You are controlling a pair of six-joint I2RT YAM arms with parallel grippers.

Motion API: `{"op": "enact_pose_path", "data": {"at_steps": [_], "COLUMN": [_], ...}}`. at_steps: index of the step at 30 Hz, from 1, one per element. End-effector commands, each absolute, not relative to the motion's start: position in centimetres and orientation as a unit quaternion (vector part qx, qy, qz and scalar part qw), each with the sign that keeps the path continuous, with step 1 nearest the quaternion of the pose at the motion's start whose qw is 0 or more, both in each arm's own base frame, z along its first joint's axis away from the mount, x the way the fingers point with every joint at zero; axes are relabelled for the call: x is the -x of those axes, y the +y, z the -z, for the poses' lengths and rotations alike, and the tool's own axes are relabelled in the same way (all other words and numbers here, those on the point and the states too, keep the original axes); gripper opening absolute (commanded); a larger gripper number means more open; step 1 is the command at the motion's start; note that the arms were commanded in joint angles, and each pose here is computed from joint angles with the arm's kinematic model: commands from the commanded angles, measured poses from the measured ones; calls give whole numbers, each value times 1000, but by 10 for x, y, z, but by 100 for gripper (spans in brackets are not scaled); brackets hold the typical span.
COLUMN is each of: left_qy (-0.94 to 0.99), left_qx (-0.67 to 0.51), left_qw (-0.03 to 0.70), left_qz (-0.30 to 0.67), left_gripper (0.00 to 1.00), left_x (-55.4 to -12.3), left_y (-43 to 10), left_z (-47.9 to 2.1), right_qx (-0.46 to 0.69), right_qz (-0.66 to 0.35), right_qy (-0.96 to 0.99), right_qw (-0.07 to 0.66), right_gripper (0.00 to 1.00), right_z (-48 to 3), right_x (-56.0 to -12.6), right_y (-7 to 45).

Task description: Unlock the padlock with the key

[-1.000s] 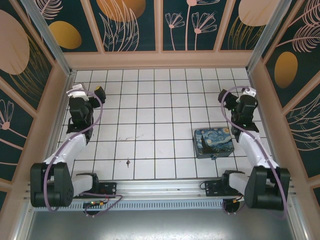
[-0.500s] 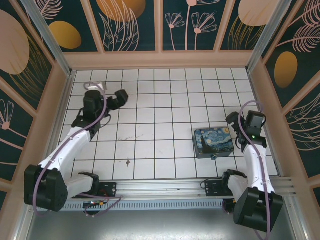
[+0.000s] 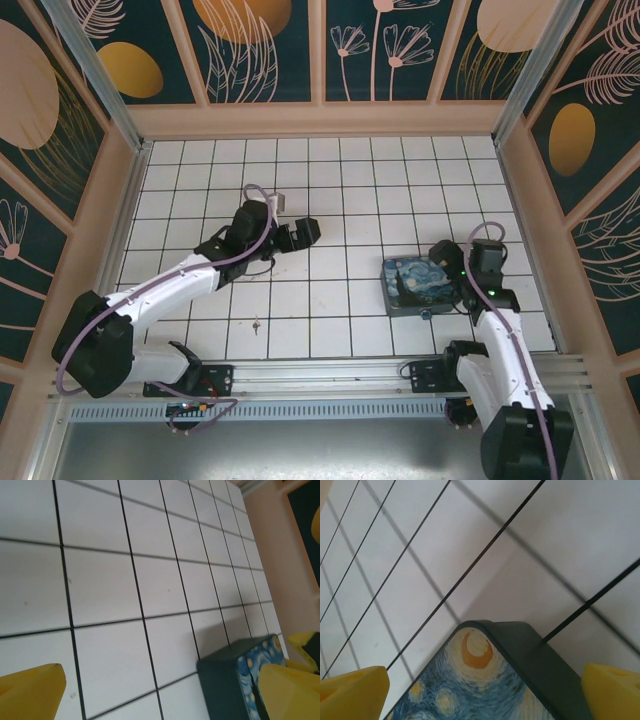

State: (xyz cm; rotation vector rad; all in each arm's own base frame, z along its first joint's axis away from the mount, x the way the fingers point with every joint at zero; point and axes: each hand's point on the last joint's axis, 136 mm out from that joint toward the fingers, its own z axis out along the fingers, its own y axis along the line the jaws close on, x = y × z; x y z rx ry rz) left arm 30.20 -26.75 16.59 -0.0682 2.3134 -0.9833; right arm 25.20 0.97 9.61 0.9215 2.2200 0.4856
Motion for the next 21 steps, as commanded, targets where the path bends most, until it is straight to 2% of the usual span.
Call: {"op": "enact_pose_path", "data": {"at_steps": [1, 6, 10, 15, 21], "left_qy": [872, 872, 873, 874, 869], "left_qx": [37, 29, 37, 51, 38], "left_qw": [283, 262, 234, 219, 192], "left_qz": [397, 412, 426, 430, 453], "left_gripper": [98, 98, 98, 99, 98], "left_x": [-292, -279, -262, -243, -227], "left_y": [-274, -275, -273, -262, -282], "left_z": [-157, -150, -142, -132, -130], "right_qx": [-372, -364, -344, -330, -325], "right_qz": [-239, -293, -276, -235, -238], "right_qy": [834, 822, 837, 859, 863], "right_qw": [331, 325, 324, 313, 305], "right_gripper": [99, 98, 98, 99, 96], "right_z": [-95, -99, -99, -85, -78], "right_x": [-252, -258, -261, -259, -251], "right_y": [40, 87, 111, 114, 116]}}
